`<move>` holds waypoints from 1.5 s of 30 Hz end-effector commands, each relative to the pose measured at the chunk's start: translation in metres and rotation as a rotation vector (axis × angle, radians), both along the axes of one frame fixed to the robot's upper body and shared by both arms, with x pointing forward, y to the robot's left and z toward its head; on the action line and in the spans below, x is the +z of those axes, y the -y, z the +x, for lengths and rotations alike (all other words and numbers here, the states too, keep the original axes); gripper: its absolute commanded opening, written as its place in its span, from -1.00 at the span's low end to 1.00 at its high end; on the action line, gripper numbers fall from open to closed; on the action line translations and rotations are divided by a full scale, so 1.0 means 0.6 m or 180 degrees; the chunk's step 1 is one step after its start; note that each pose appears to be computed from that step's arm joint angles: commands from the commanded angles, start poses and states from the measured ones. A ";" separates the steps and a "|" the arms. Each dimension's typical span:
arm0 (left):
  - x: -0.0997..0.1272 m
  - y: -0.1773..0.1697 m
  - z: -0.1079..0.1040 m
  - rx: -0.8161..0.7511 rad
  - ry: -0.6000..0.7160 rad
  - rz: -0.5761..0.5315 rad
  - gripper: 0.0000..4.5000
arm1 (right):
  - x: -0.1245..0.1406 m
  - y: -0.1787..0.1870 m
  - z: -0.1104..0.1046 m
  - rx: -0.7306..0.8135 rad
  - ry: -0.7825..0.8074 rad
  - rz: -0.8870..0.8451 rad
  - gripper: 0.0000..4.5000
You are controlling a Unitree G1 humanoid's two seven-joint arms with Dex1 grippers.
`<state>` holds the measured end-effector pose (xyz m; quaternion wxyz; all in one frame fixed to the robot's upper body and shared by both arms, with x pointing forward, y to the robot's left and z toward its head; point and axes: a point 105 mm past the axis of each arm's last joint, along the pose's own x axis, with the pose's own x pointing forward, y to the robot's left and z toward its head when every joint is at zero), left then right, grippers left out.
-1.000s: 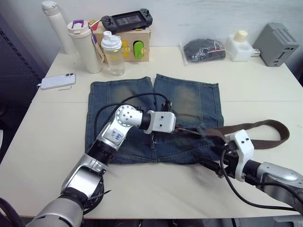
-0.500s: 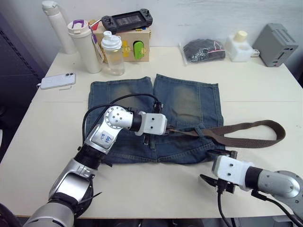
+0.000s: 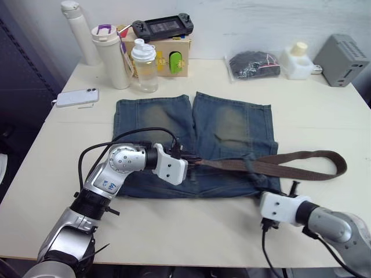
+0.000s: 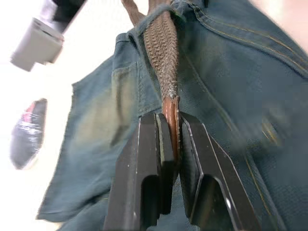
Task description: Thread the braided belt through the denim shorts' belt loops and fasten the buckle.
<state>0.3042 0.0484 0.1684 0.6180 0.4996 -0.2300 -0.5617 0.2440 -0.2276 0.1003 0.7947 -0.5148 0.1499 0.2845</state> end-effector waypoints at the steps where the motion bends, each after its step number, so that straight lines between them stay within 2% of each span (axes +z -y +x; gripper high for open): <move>1: 0.016 0.001 -0.008 -0.0043 0.0203 -0.0196 -0.87 | 0.028 0.071 0.004 -0.0363 0.0064 -0.0213 -0.99; 4: 0.012 0.003 -0.012 -0.0057 0.0196 -0.0221 -0.87 | 0.030 0.081 -0.003 -0.0299 0.0019 -0.0315 -0.99; 8: 0.014 0.012 -0.016 -0.0088 0.0194 -0.0275 -0.87 | 0.014 0.052 -0.016 -0.0162 -0.0164 -0.0140 -0.99; 13: 0.020 0.018 -0.019 -0.0126 0.0240 -0.0357 -0.87 | 0.018 0.052 -0.014 -0.0432 -0.0182 0.0151 -0.99; 15: 0.023 0.017 -0.021 -0.0145 0.0282 -0.0396 -0.87 | 0.042 0.060 -0.009 -0.0715 -0.0083 0.0611 -0.59; 16: 0.024 0.016 -0.022 -0.0148 0.0319 -0.0422 -0.87 | 0.052 0.064 -0.010 -0.0826 -0.0067 0.0831 -0.47; 17: 0.025 0.016 -0.022 -0.0149 0.0346 -0.0438 -0.87 | 0.059 0.065 -0.011 -0.0882 -0.0073 0.0959 -0.20; 19: 0.028 0.013 -0.021 -0.0133 0.0508 -0.0524 -0.87 | 0.092 0.065 -0.019 -0.0984 -0.0156 0.1504 0.19; 22: 0.019 0.009 -0.021 -0.0134 0.0692 -0.0519 -0.87 | 0.133 0.040 -0.029 -0.0915 -0.0414 0.2341 0.86; 23: 0.017 0.009 -0.022 -0.0132 0.0741 -0.0537 -0.87 | 0.147 0.011 -0.037 -0.0702 -0.0683 0.2809 0.99; 24: 0.014 0.009 -0.023 -0.0136 0.0811 -0.0537 -0.87 | 0.156 -0.023 -0.051 -0.0411 -0.1042 0.3227 0.99; 26: 0.011 0.010 -0.024 -0.0140 0.0890 -0.0562 -0.87 | 0.165 -0.067 -0.072 -0.0165 -0.1578 0.3776 0.99; 29: 0.012 0.013 -0.024 -0.0122 0.0961 -0.0636 -0.87 | 0.154 -0.123 -0.074 -0.0383 -0.2175 0.4726 0.99; 31: 0.012 0.014 -0.024 -0.0118 0.0975 -0.0666 -0.87 | 0.144 -0.149 -0.068 -0.0553 -0.2317 0.5146 0.99; 37: 0.019 0.017 -0.027 -0.0143 0.1002 -0.0726 -0.87 | 0.128 -0.167 -0.012 -0.1475 -0.2096 0.6513 0.99; 41: 0.018 0.015 -0.027 -0.0143 0.1017 -0.0696 -0.87 | 0.131 -0.147 0.006 -0.1771 -0.1899 0.6859 0.99; 43: 0.018 0.015 -0.028 -0.0148 0.1021 -0.0698 -0.87 | 0.130 -0.146 0.007 -0.1819 -0.1895 0.6847 0.76; 45: 0.020 0.016 -0.027 -0.0153 0.1023 -0.0707 -0.87 | 0.129 -0.148 0.008 -0.1845 -0.1917 0.6858 0.43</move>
